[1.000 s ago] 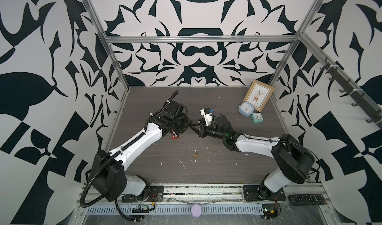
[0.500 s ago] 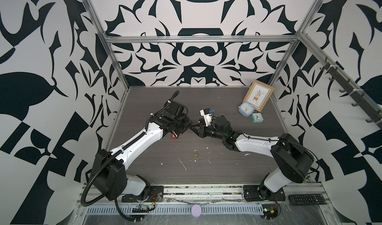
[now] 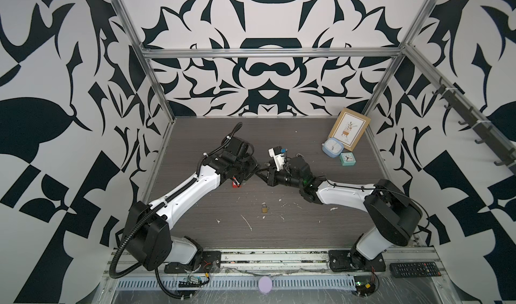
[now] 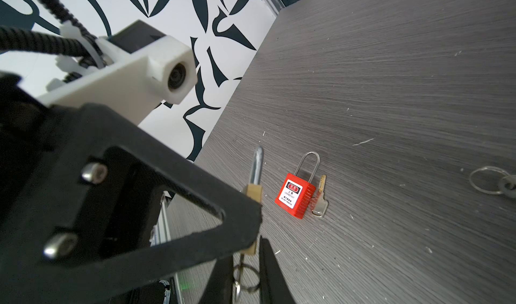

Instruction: Lock with the key

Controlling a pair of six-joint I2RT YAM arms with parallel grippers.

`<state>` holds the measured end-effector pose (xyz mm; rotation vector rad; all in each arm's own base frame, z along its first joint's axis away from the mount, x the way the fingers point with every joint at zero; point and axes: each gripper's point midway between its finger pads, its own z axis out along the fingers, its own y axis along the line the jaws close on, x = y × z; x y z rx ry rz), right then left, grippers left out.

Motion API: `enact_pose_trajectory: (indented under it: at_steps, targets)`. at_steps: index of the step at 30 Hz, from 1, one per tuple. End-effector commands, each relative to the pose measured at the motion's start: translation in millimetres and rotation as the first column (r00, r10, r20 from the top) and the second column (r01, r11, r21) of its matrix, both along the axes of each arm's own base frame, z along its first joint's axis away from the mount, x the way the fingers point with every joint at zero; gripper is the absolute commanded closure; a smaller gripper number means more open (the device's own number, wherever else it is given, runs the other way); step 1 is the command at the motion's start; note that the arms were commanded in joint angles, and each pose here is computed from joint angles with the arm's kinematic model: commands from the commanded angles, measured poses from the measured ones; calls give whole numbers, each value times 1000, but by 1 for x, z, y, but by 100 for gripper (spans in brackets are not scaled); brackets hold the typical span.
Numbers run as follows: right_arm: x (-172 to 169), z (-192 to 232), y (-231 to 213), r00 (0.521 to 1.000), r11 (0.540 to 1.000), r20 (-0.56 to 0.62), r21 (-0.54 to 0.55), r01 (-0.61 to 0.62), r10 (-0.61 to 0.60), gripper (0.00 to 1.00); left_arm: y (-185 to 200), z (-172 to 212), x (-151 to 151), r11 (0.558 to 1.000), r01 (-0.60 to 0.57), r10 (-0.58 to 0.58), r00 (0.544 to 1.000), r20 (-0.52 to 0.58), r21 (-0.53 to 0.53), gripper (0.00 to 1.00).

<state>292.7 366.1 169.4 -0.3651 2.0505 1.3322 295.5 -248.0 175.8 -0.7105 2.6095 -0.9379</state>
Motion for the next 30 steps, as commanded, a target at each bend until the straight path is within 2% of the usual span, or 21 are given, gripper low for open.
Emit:
enact_pose_trajectory:
  at_steps: [1,20,30]
  targets:
    - [3,14,5,1000,1000,29,13,-5,5,98,-1,11,6,1000,-10,10,1000,19,4,100]
    - [-5,6,-1,1000,1000,18,-18,-19,20,100,11,10,12,995,-60,60,998,8,80,100]
    - [-18,-4,-5,999,999,-6,-20,-37,37,100,34,16,32,981,-164,161,986,35,102,100]
